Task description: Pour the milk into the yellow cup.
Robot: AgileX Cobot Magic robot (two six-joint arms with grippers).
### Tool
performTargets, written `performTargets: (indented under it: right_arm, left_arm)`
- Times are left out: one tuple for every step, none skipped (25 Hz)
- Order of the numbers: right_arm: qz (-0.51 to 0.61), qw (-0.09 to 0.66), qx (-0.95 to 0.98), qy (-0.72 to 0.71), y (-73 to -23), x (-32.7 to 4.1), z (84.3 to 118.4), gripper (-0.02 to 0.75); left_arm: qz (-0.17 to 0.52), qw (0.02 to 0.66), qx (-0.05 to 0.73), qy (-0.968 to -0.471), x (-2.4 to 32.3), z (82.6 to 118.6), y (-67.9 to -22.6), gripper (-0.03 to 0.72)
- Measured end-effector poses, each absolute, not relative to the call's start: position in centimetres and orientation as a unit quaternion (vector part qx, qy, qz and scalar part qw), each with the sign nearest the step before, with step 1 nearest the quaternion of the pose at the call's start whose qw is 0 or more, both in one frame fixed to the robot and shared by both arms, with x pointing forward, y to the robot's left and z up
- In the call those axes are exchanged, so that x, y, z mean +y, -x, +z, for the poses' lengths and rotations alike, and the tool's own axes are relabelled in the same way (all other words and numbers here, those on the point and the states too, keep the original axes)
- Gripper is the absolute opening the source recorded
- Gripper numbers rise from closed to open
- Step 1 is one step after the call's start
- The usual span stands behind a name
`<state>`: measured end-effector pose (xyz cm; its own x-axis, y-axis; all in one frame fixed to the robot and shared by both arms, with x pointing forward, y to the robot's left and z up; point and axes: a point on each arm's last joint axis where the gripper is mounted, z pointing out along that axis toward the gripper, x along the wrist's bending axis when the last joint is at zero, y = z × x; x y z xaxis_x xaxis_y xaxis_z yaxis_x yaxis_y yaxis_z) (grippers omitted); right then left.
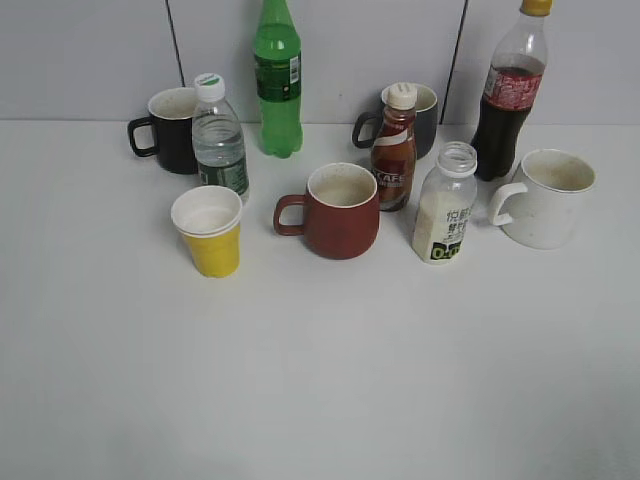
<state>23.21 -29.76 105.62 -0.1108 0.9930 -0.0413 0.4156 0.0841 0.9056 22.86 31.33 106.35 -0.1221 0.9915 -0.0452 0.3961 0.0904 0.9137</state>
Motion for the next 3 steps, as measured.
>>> performTargets:
  right_arm:
    - [0.389, 0.371, 0.636, -0.554, -23.21, -29.76, 105.62, 0.554]
    - [0.389, 0.371, 0.636, -0.554, -23.21, -29.76, 105.62, 0.554]
    - [0.389, 0.371, 0.636, -0.554, -23.21, -29.76, 105.62, 0.554]
  left_arm:
    - [0.396, 0.376, 0.636, -0.546, 31.33, 106.35, -22.86, 0.237]
    - [0.396, 0.376, 0.636, -0.546, 31.33, 106.35, -22.86, 0.237]
    - [0.396, 0.376, 0.636, -0.546, 31.33, 106.35, -22.86, 0.237]
